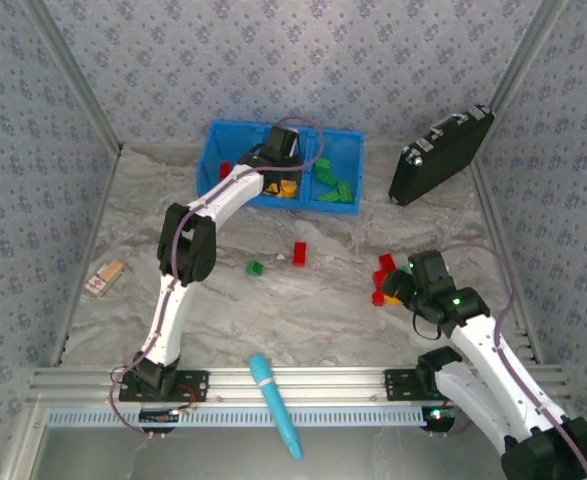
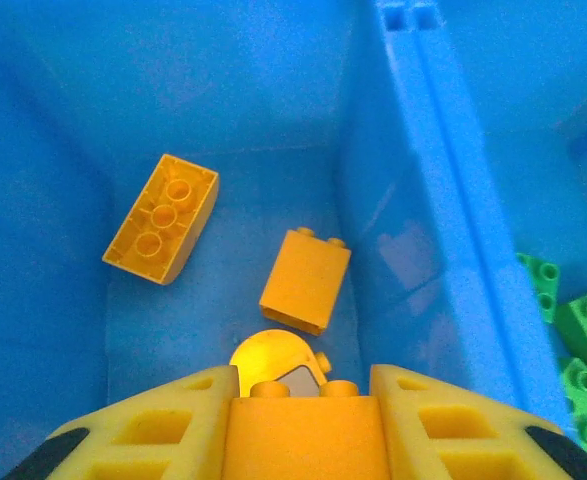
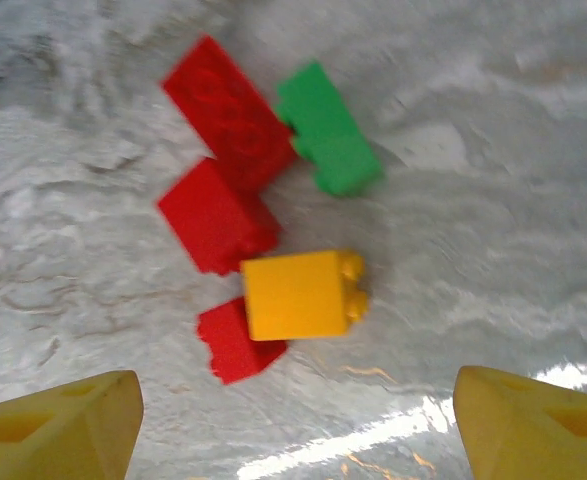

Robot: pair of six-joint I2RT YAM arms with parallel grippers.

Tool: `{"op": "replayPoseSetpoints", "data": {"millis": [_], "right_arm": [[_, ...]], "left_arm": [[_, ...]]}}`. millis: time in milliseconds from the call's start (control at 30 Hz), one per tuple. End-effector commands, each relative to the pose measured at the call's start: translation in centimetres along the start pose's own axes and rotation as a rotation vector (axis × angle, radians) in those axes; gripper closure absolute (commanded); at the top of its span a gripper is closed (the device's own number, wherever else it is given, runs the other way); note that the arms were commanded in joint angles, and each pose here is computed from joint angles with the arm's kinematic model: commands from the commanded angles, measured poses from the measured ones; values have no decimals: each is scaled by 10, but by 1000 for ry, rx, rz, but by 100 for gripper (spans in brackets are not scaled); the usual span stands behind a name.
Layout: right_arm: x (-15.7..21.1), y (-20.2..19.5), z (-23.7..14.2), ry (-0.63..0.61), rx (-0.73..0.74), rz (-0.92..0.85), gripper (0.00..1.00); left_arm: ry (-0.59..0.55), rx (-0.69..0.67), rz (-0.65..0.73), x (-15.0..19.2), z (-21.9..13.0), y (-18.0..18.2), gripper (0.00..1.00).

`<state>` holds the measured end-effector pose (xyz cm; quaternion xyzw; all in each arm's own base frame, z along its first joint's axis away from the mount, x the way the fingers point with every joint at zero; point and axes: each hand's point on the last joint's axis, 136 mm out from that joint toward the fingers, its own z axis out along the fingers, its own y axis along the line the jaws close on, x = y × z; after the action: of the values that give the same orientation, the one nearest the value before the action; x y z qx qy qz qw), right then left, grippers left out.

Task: Sort the legos into containers by color
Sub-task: Place the lego in the container.

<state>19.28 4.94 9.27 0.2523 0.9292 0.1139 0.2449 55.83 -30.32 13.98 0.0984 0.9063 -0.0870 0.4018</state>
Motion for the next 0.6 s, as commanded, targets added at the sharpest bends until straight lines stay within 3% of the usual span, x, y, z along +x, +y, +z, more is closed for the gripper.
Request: {"op": "replayPoseSetpoints", "data": {"millis": [0,167,333,567], "right_arm": [[11,-9,9,20,-12,145,17],[10,-22,20,17,28,140,17],[6,-20,24,14,21,103,16],[2,-9,31,21,-26,34,18]], "left_arm": [[45,5,43,10,10,-1,69],[49,14,49,12,14,-2,66],[51,-1,39,13,17,2,36],[49,-19,55,7,9,5,22]]}}
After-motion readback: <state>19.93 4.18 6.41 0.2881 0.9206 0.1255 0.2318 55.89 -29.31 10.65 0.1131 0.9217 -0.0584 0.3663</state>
